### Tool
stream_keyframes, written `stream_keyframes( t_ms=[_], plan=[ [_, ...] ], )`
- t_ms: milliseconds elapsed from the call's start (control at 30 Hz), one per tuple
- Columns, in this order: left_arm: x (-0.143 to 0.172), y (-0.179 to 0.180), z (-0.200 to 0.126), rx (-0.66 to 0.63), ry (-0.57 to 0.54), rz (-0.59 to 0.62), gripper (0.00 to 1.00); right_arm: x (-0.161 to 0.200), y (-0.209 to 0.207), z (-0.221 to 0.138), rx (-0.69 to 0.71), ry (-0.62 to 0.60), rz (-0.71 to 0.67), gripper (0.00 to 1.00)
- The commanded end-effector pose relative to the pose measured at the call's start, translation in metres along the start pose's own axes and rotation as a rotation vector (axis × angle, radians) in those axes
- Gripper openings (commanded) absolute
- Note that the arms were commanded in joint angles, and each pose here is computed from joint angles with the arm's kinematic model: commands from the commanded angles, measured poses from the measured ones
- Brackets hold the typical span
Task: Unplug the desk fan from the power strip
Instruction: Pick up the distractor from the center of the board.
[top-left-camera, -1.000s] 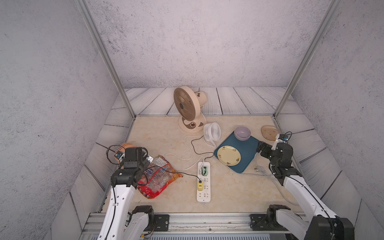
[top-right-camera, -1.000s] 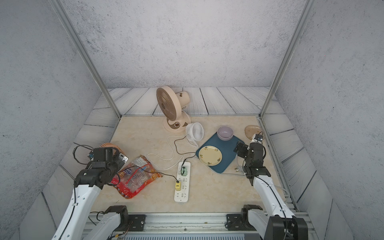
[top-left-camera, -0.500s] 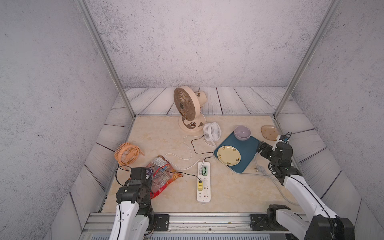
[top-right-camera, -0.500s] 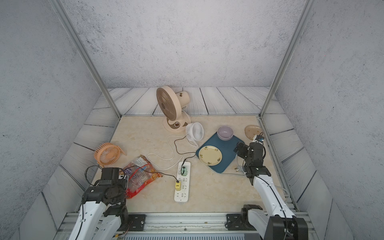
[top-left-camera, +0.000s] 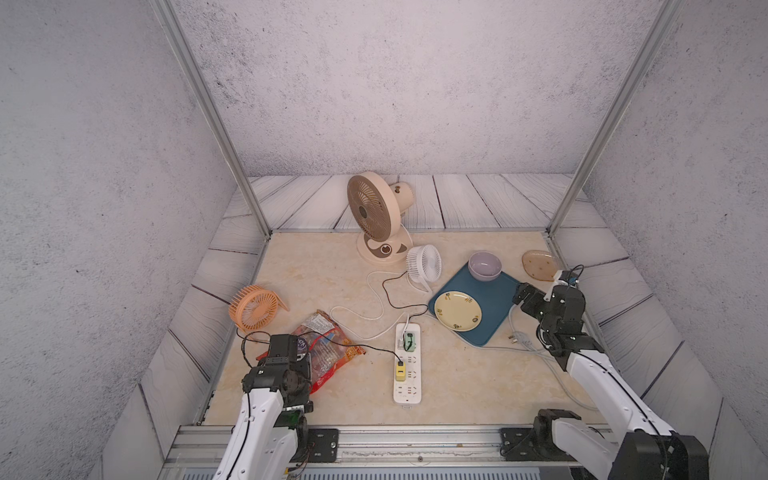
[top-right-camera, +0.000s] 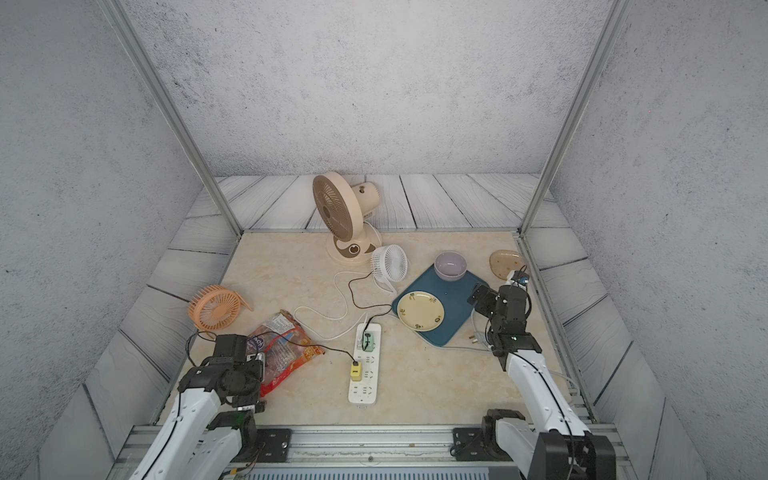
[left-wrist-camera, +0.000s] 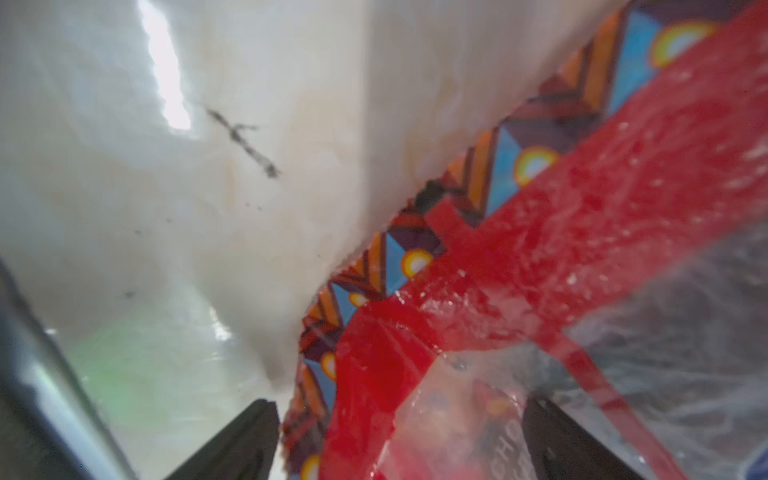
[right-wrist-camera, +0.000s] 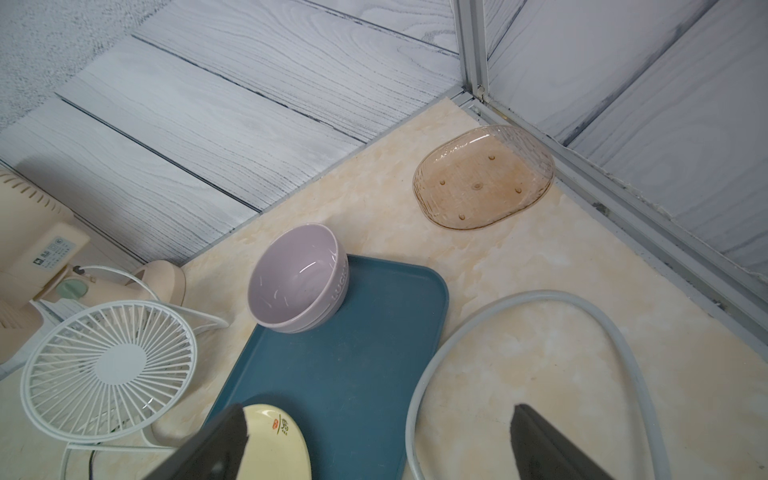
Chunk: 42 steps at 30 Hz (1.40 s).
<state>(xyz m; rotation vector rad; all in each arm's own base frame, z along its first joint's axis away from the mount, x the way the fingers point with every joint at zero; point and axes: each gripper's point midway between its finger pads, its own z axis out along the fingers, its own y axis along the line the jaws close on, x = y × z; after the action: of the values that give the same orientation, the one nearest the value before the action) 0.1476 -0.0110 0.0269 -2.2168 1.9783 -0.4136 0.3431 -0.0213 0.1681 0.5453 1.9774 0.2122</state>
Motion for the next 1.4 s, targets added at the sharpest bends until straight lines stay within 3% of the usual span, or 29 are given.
stream_keyframes(
  t_ms=[0,100,400,533,633,1033,1367],
  plan=[
    [0.007,-0.018,0.005,0.057,0.041,-0.018,0.99,0.000,-0.004,0.002,0.017,-0.012,0.000,0.99],
    [0.007,-0.022,0.008,0.060,0.041,-0.027,0.93,-0.002,-0.004,0.003,0.018,-0.013,0.000,0.99],
    [-0.011,-0.016,-0.016,0.031,-0.074,-0.022,0.29,-0.005,-0.001,0.009,0.020,-0.007,-0.002,0.99],
    [-0.025,-0.013,-0.042,0.019,-0.168,-0.016,0.10,-0.006,0.000,0.012,0.022,-0.002,0.003,0.99],
    [-0.030,-0.012,-0.057,0.005,-0.206,-0.013,0.01,-0.006,0.001,0.015,0.022,0.004,0.009,0.99],
    [-0.054,-0.018,-0.143,-0.191,-0.407,0.063,0.00,-0.013,-0.002,0.023,0.060,0.006,0.029,0.99],
    [-0.072,-0.053,-0.210,-0.126,-0.564,0.207,0.00,-0.019,-0.006,0.028,0.098,-0.009,0.043,0.99]
  ],
)
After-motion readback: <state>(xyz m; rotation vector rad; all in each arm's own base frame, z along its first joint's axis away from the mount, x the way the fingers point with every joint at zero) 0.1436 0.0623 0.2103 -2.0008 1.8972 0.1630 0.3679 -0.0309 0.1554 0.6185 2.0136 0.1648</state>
